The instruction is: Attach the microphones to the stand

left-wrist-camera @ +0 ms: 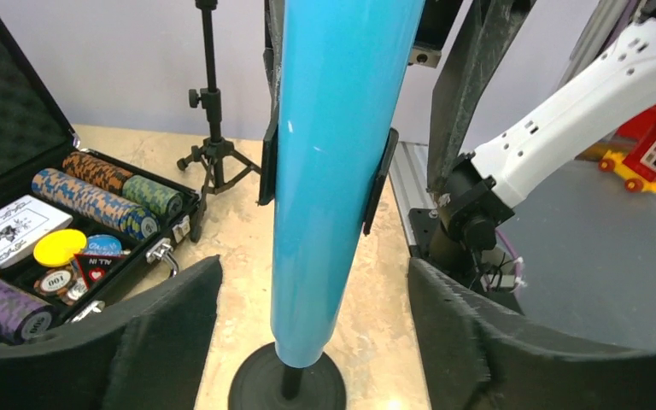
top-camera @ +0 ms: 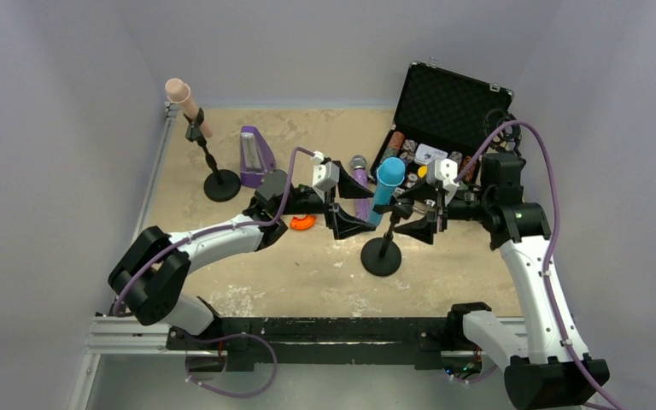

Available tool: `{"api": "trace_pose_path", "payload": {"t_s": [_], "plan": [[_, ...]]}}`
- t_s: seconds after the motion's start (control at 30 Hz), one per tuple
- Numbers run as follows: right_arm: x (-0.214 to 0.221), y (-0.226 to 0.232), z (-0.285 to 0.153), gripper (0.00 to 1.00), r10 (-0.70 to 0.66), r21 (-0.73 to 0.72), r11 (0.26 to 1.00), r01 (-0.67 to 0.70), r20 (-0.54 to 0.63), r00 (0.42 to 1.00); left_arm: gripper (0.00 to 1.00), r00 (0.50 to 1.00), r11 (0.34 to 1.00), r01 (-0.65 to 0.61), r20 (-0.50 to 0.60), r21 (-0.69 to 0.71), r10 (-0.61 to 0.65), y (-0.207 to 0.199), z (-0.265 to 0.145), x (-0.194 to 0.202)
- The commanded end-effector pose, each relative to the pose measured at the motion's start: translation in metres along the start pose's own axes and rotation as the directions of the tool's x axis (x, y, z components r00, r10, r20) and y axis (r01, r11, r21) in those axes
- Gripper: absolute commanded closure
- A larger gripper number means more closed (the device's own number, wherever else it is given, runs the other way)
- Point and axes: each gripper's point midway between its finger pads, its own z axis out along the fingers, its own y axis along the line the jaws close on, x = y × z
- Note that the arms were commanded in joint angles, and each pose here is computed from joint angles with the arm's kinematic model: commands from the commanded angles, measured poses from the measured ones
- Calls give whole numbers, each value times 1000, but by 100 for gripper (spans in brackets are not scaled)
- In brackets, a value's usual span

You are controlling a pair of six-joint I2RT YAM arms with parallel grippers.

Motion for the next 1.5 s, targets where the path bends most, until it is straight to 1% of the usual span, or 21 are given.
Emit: {"api": "trace_pose_path", "payload": {"t_s": [0.0,0.03,0.07,0.3,0.53,0.9,1.1,1.3,1.47], "plan": [[-5,7,-4,21,-17,-10,1000,17,26,1000,4,993,995,-95,68,-33,97,-7,-9,-33],[-5,8,-5,21,-21,-7,1000,21,25,999,1,993,994,-101,64,-44,104,-7,-12,-33],[-5,8,-5,20,-26,-6,1000,26,25,999,1,993,993,-103,57,-55,106,-6,-14,-32],[-6,12,-9,19,-60,-2,998,60,31,998,1,994,982,-109,1,-155,110,-5,-39,-22],[-5,13,-10,18,-75,1,997,75,29,997,1,988,956,-147,4,-255,154,-15,-68,-21],[-5,16,-13,17,-98,1,995,98,35,995,1,987,933,-159,-21,-323,161,-32,-97,-19],[-5,17,-14,17,-102,2,995,102,37,994,1,986,901,-151,7,-406,168,-30,-109,-36],[-6,18,-15,17,-108,5,994,108,42,993,1,989,899,-141,-17,-415,148,-32,-110,-46],[-7,19,-15,16,-111,5,994,111,45,993,1,986,903,-167,-40,-396,165,-34,-109,-47]]}}
